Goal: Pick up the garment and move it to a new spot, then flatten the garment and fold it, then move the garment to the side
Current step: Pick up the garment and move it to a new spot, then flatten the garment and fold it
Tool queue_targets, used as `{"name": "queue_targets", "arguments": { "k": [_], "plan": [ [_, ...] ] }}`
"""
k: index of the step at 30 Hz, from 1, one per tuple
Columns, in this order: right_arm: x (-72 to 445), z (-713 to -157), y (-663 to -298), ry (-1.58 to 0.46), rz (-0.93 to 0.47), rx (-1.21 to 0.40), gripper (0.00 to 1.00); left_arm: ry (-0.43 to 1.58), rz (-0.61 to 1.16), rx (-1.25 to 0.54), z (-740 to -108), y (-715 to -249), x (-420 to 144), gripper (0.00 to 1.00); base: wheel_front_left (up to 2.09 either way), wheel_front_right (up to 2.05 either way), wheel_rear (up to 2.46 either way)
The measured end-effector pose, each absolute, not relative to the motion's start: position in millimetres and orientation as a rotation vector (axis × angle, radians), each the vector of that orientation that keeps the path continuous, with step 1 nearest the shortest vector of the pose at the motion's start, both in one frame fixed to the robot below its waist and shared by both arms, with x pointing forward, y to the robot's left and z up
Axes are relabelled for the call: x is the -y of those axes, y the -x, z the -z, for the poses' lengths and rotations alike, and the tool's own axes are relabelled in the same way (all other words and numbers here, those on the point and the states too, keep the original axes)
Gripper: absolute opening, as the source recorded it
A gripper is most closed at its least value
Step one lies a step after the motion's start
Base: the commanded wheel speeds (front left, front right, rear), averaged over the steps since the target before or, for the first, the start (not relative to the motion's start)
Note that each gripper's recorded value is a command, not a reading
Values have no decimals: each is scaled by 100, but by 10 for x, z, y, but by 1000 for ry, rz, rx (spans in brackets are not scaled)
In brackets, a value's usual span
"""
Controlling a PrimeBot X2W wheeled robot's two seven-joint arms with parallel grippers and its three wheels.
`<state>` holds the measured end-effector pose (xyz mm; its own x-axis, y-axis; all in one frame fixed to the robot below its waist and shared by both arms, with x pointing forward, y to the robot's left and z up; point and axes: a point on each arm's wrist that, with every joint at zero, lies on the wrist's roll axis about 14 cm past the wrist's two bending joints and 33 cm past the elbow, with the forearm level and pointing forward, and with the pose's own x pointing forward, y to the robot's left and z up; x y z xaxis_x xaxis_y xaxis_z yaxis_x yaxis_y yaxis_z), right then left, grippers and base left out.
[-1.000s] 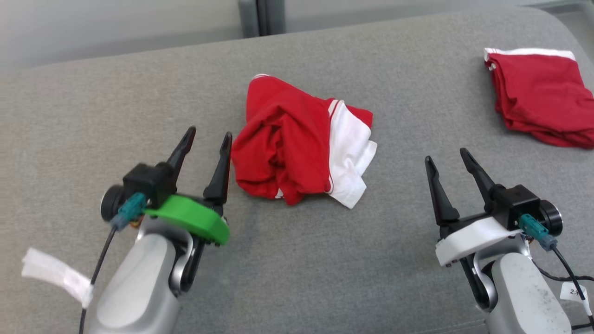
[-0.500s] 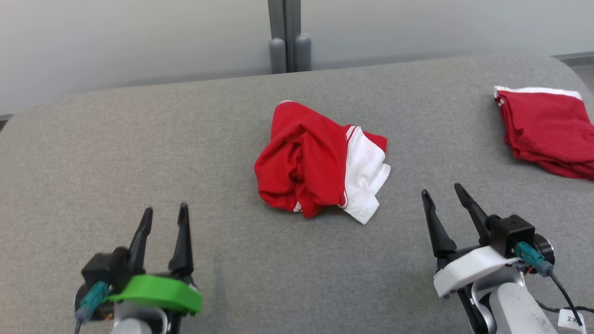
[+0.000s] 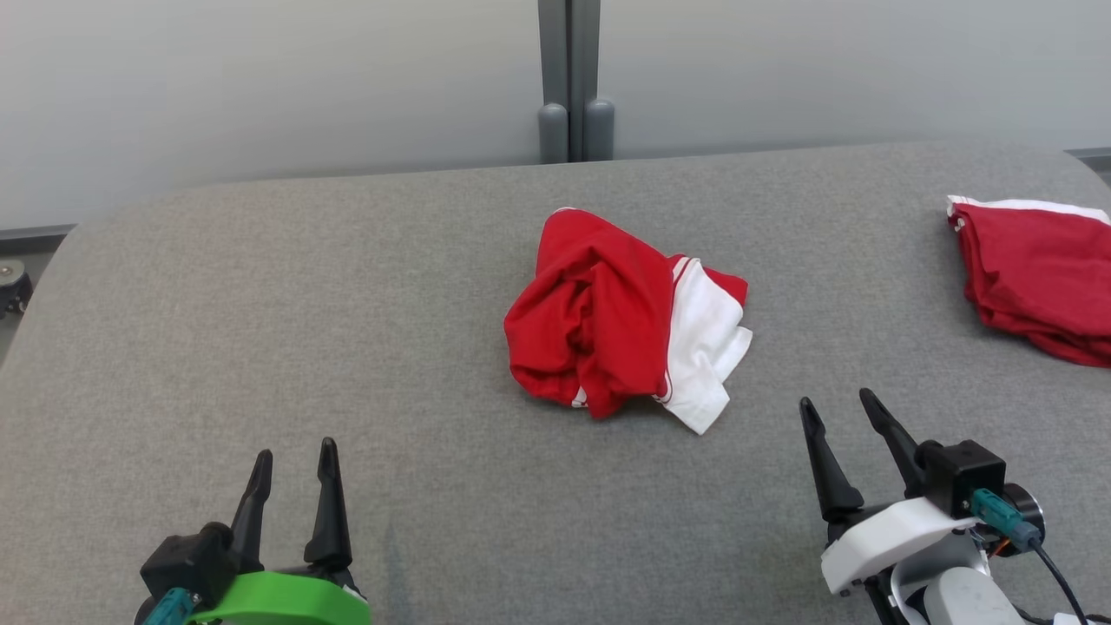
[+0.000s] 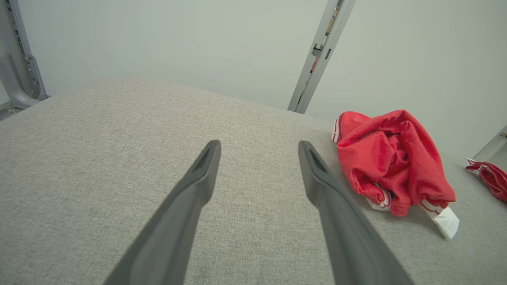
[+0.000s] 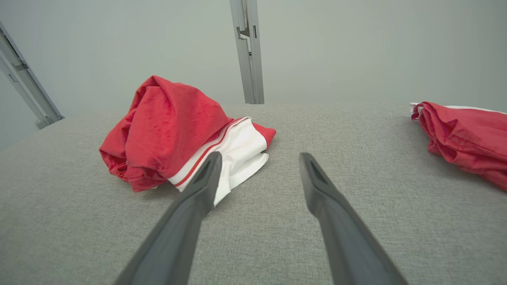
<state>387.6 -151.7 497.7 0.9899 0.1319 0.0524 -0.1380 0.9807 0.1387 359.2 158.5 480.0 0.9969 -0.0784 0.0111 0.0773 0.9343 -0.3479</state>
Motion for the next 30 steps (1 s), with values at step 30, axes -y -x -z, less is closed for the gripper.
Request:
{"name": "queue_targets", "arguments": {
  "k": [30],
  "plan": [
    [1338, -4805, -4676, -62, -186, -74, 100, 378, 74, -28, -4695, -3835, -1563, 100, 0, 0, 0]
  ]
}}
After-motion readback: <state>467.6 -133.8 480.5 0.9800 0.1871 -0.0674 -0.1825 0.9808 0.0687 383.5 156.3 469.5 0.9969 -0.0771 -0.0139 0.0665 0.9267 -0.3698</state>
